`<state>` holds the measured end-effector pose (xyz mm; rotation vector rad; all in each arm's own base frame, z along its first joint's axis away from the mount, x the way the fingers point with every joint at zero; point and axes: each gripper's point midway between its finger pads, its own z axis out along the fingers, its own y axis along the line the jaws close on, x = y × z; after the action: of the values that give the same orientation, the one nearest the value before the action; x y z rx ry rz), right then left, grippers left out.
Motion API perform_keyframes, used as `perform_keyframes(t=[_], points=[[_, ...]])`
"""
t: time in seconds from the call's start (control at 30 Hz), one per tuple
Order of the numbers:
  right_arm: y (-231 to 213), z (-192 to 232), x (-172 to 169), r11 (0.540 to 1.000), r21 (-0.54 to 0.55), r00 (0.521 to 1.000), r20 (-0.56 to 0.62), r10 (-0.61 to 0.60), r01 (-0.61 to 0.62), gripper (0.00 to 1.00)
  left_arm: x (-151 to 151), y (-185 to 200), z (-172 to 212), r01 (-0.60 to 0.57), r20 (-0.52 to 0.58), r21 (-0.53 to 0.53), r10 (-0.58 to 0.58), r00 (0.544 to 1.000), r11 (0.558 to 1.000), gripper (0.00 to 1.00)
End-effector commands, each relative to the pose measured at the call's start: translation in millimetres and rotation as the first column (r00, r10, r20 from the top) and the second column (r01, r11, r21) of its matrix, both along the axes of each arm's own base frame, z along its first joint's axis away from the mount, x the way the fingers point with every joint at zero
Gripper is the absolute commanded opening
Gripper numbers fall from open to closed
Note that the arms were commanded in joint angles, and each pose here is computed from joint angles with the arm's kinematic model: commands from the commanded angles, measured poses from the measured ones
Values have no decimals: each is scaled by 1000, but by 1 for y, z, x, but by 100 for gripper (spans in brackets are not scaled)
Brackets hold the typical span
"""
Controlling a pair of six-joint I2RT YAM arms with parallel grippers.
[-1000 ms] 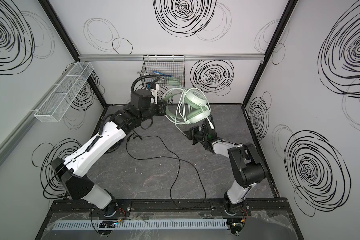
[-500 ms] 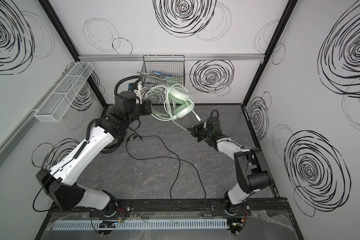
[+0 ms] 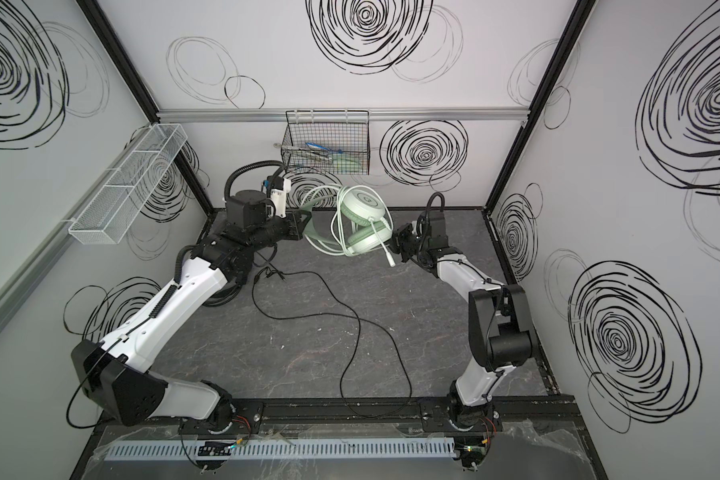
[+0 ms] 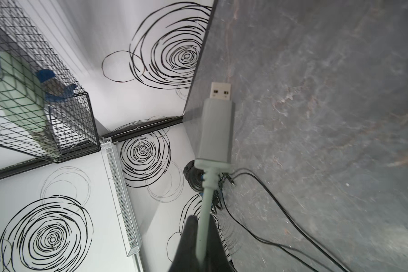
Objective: Wrap the headphones
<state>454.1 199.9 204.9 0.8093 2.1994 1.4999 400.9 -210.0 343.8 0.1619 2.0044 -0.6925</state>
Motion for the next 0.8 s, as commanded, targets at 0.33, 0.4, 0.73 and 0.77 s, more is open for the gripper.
perform_keyframes(t=[0.33, 0.4, 0.73, 0.77], points=[[-1, 81, 4, 960, -278, 871, 460, 171, -42, 0, -22, 4, -53, 102, -49, 191, -94, 994, 976, 0], [8, 89, -2, 952, -297, 837, 503, 216, -68, 0, -22, 1, -63, 117, -62, 212, -107, 992, 970, 0], [47, 75, -34, 904, -362, 703, 581, 410, -228, 0, -22, -20, -108, 236, -99, 246, -218, 971, 940, 0], [49, 73, -36, 903, -356, 697, 585, 415, -239, 0, -21, -22, -114, 240, -109, 256, -219, 970, 936, 0]])
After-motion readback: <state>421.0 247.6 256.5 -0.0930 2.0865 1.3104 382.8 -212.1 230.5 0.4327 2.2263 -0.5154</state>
